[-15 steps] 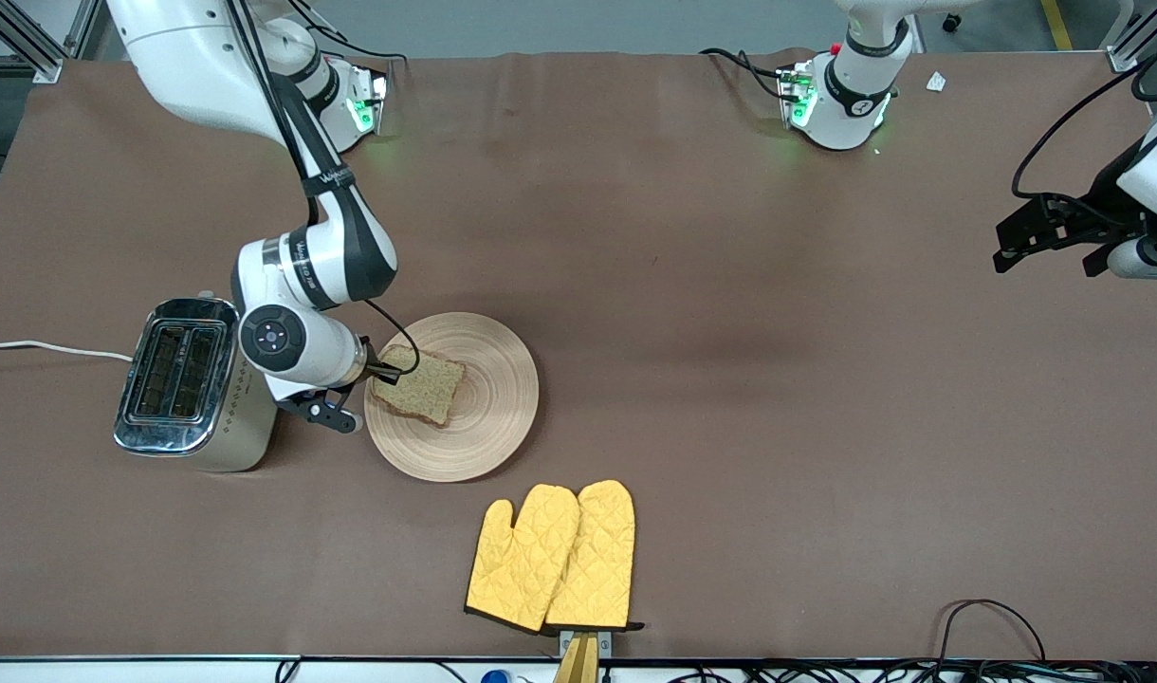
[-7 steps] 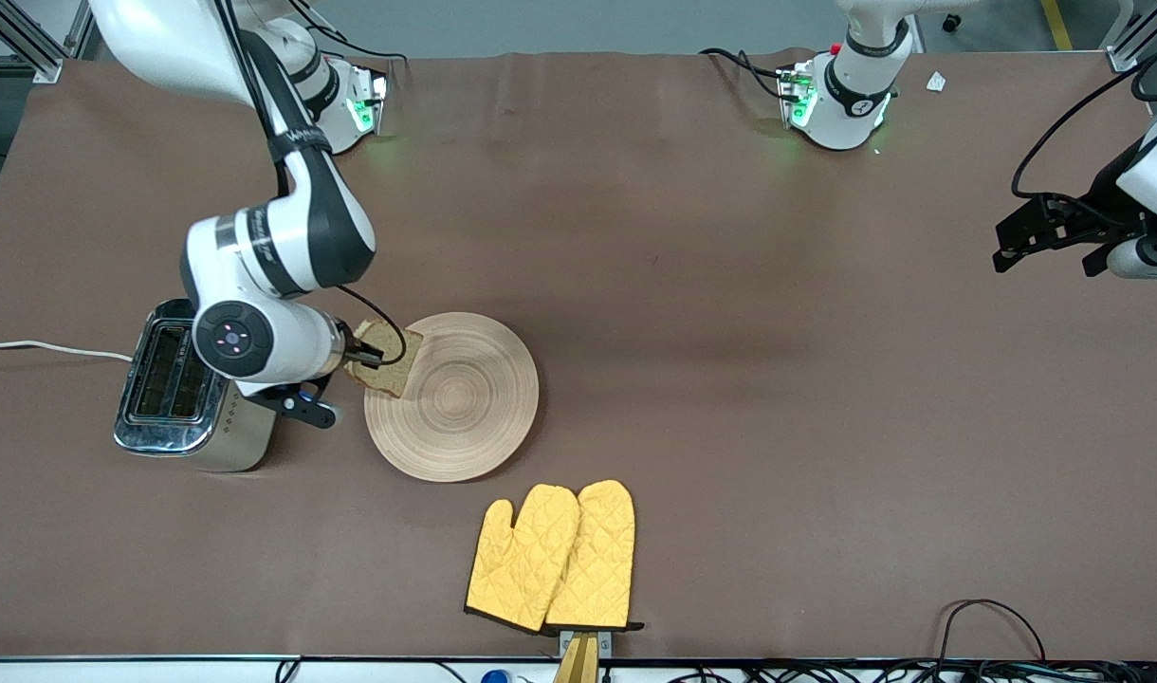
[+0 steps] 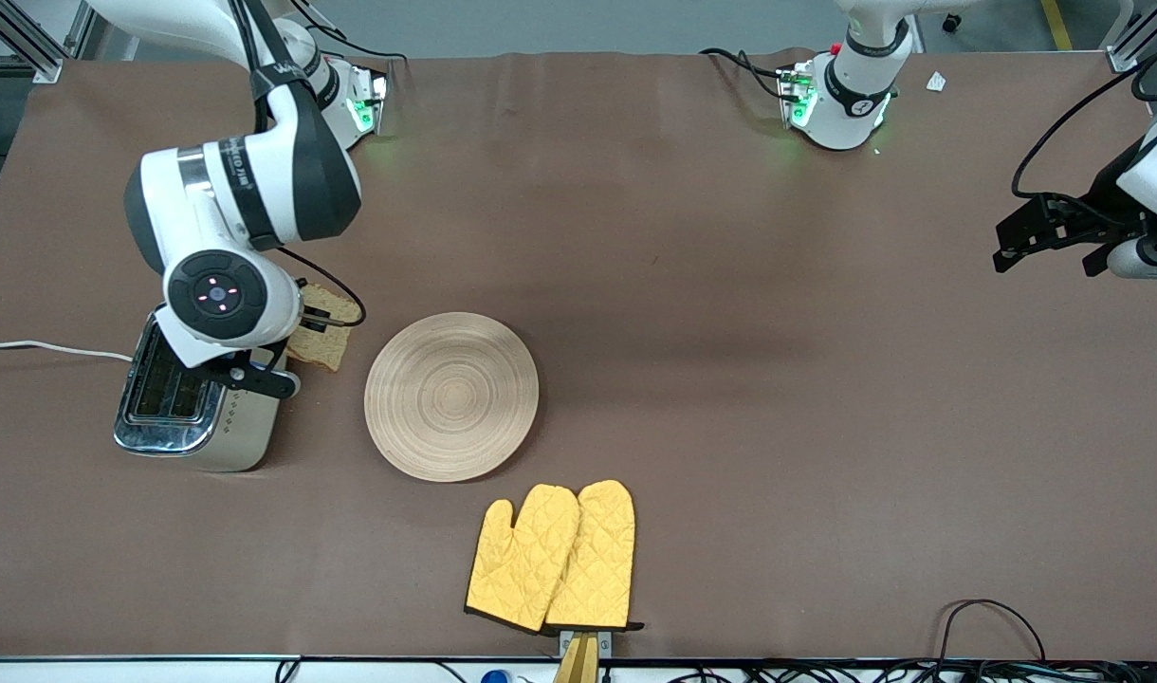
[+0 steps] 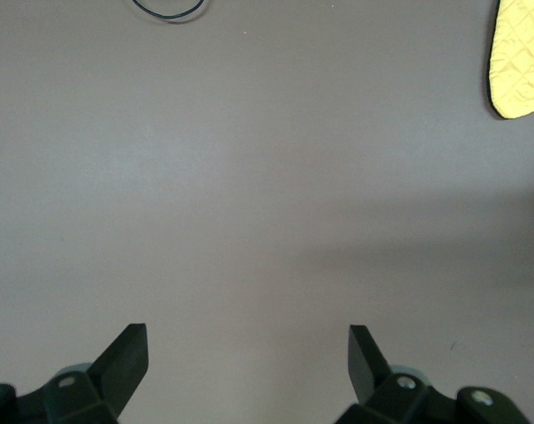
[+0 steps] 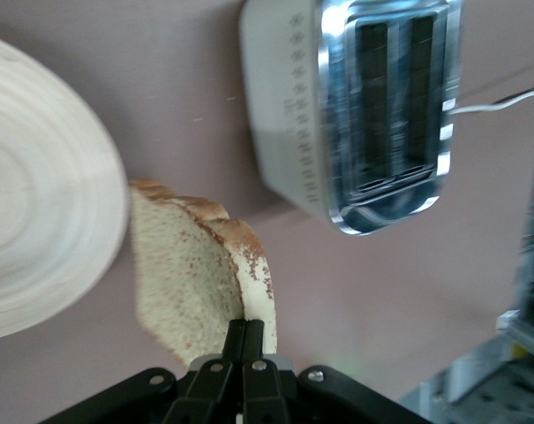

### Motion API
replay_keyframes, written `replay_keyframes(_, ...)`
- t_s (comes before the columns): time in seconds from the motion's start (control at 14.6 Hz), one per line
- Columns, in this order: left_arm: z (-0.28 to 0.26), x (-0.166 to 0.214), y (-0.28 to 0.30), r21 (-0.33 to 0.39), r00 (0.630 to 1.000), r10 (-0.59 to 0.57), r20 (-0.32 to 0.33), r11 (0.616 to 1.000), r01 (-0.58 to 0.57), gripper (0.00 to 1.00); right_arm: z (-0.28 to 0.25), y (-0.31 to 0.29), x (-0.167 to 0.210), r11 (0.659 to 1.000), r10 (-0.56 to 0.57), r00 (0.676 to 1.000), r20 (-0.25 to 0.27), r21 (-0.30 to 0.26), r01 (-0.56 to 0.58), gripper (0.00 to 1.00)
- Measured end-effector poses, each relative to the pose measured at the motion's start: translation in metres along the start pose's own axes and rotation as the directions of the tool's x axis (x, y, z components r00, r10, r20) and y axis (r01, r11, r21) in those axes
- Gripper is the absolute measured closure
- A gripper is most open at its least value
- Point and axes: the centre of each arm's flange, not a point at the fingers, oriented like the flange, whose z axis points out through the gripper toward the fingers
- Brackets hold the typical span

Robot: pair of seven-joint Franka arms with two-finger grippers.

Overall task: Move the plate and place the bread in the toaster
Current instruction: 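Lift the bread with the right gripper and carry it over the toaster, then lower the bread into a toaster slot and open the right gripper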

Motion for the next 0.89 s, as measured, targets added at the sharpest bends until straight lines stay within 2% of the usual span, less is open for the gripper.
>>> replay_keyframes(0.14,0.000,0.000,0.000,0.000,1.000,0.000,0.000,1.000,0.000,0.00,-0.003,0.012,0.003,0.994,-0.041,0.998,-0.038,-0.102,0.036,0.99)
replay_keyframes(0.27,0.000,0.000,0.000,0.000,1.000,0.000,0.000,1.000,0.000,0.00,-0.005,0.028,0.009,0.974,-0.083,0.994,-0.069,-0.219,0.066,0.99)
replay_keyframes(0.55,0.000,0.000,0.001,0.000,1.000,0.001,0.000,1.000,-0.001,0.00,-0.012,0.049,0.019,0.921,-0.147,0.983,-0.106,-0.377,0.097,0.99)
replay_keyframes(0.75,0.000,0.000,0.001,0.000,1.000,0.002,0.000,1.000,-0.002,0.00,-0.018,0.060,0.024,0.888,-0.152,0.980,-0.132,-0.453,0.077,0.99)
replay_keyframes(0.89,0.000,0.000,0.001,0.000,1.000,0.002,0.000,1.000,-0.002,0.00,-0.020,0.064,0.027,0.876,-0.153,0.977,-0.150,-0.477,0.064,0.99)
